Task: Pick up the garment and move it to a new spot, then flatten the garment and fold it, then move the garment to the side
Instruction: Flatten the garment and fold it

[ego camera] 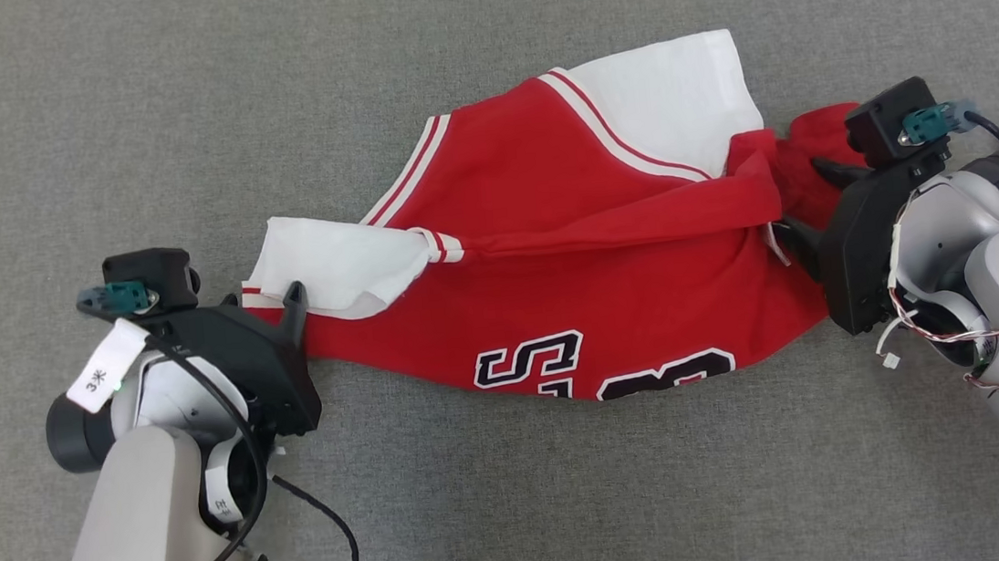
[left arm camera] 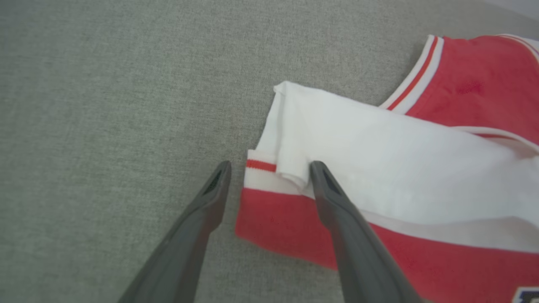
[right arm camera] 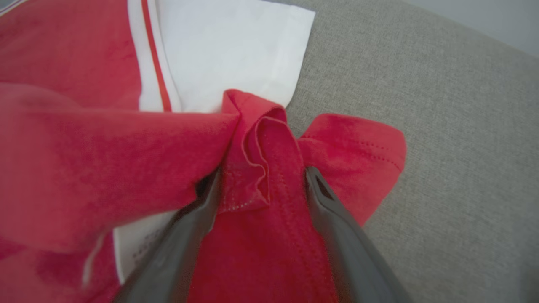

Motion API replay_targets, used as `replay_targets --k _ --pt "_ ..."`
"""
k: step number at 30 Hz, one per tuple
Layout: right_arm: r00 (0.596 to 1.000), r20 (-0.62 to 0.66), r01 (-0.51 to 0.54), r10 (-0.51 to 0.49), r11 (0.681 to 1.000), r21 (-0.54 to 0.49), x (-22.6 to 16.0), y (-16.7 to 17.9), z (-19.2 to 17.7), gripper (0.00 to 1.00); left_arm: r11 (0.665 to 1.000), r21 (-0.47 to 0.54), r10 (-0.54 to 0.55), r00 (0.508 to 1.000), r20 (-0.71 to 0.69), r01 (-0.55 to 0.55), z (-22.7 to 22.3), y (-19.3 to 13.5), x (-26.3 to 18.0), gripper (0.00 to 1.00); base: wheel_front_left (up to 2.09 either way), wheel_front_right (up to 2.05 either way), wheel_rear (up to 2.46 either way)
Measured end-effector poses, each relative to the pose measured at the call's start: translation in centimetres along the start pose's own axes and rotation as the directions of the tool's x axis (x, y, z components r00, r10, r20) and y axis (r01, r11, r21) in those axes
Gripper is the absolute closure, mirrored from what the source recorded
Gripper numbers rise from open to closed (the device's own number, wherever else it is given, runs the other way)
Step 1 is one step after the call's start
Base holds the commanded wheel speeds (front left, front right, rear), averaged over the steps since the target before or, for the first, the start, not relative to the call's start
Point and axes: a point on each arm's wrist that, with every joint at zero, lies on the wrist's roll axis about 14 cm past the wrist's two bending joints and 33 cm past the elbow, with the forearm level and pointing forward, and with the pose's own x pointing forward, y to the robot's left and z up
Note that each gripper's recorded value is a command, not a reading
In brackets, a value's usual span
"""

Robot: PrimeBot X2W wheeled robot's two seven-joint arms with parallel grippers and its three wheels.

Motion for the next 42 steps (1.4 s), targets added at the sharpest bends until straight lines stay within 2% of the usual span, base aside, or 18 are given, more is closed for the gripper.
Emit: replay_targets --k 1,3,8,13,17,22,23,25,27,29,31,32,33,35,36,37,38,42 --pt "1.000 -0.004 -0.005 0.005 1.000 0.000 0.1 0.1 -0.1 0.00 1.000 0.002 -0.001 1.000 0.001 0.001 0.1 0.0 0.1 0.08 0.00 0.00 0.00" --pt "1.000 -0.008 -0.007 0.007 1.000 0.005 0.2 0.0 -0.3 0.00 1.000 0.011 -0.010 1.000 0.017 0.010 0.5 -0.5 0.3 0.00 0.00 0.00 0.00" --pt "1.000 -0.019 0.003 -0.003 1.000 0.010 0.2 -0.8 -0.9 0.00 0.997 0.073 -0.022 0.998 0.059 0.017 1.1 -1.3 0.4 0.00 0.00 0.00 0.00" --pt "1.000 -0.019 0.002 -0.001 1.000 0.019 0.1 -0.9 -1.1 0.00 0.991 0.133 -0.003 0.991 0.133 -0.015 3.0 -0.7 0.0 0.00 0.00 0.00 0.00" --pt "1.000 -0.022 0.003 -0.002 1.000 0.019 0.0 -1.0 -1.2 0.00 0.991 0.130 -0.014 0.987 0.162 -0.008 3.8 -1.3 -0.3 0.00 0.00 0.00 0.00" --pt "1.000 -0.022 -0.003 0.003 1.000 0.011 0.1 -0.8 -1.0 0.00 0.993 0.115 -0.039 0.994 0.103 0.027 1.6 -2.1 -0.3 0.00 0.00 0.00 0.00" --pt "1.000 -0.020 -0.004 0.004 1.000 0.011 0.1 -0.8 -1.0 0.00 0.993 0.114 -0.038 0.995 0.089 0.028 1.1 -2.1 -0.3 0.03 0.00 0.00 0.00" --pt "1.000 -0.022 -0.007 0.007 1.000 0.014 0.1 -0.7 -1.1 0.00 0.993 0.114 -0.037 0.996 0.082 0.028 0.8 -2.1 -0.3 0.17 0.00 0.00 0.00" --pt "1.000 -0.024 -0.007 0.007 1.000 0.010 0.2 -0.7 -1.1 0.00 0.993 0.114 -0.038 0.996 0.083 0.028 0.9 -2.1 -0.3 0.24 0.00 0.00 0.00" --pt "1.000 -0.024 -0.008 0.008 1.000 0.012 0.1 -0.7 -1.2 0.00 0.993 0.114 -0.037 0.996 0.084 0.028 0.9 -2.1 -0.3 0.23 0.00 0.00 0.00" --pt "1.000 -0.023 -0.008 0.009 1.000 0.013 0.1 -0.7 -1.2 0.00 0.993 0.113 -0.037 0.996 0.084 0.028 1.0 -2.1 -0.3 0.32 0.00 0.00 0.00" --pt "1.000 -0.022 -0.009 0.009 1.000 0.011 0.1 -0.7 -1.2 0.00 0.993 0.113 -0.038 0.996 0.085 0.028 1.0 -2.2 -0.3 0.42 0.00 0.00 0.00" --pt "1.000 -0.020 -0.009 0.009 1.000 0.009 0.1 -0.7 -1.1 0.00 0.993 0.113 -0.038 0.996 0.086 0.028 1.0 -2.2 -0.3 0.56 0.00 0.00 0.00" --pt "1.000 -0.021 -0.011 0.011 1.000 0.006 0.1 -0.6 -1.1 0.00 0.993 0.113 -0.039 0.995 0.087 0.029 1.1 -2.2 -0.3 0.67 0.00 0.00 0.00" --pt "1.000 -0.022 -0.012 0.013 1.000 0.006 0.2 -0.6 -1.1 0.00 0.993 0.113 -0.040 0.995 0.088 0.030 1.1 -2.3 -0.3 0.84 0.00 0.00 0.00" --pt "1.000 -0.023 -0.014 0.014 1.000 0.006 0.2 -0.6 -1.1 0.00 0.993 0.113 -0.041 0.995 0.089 0.031 1.1 -2.3 -0.3 0.95 0.00 0.00 0.00" --pt "1.000 -0.024 -0.015 0.015 1.000 0.004 0.2 -0.6 -1.1 0.00 0.993 0.113 -0.041 0.995 0.089 0.031 1.1 -2.3 -0.3 1.00 0.00 0.00 0.00" --pt "1.000 -0.024 -0.017 0.017 1.000 -0.004 0.2 -0.6 -1.2 0.00 0.993 0.113 -0.042 0.995 0.092 0.032 1.2 -2.3 -0.3 1.00 0.00 0.00 0.00"
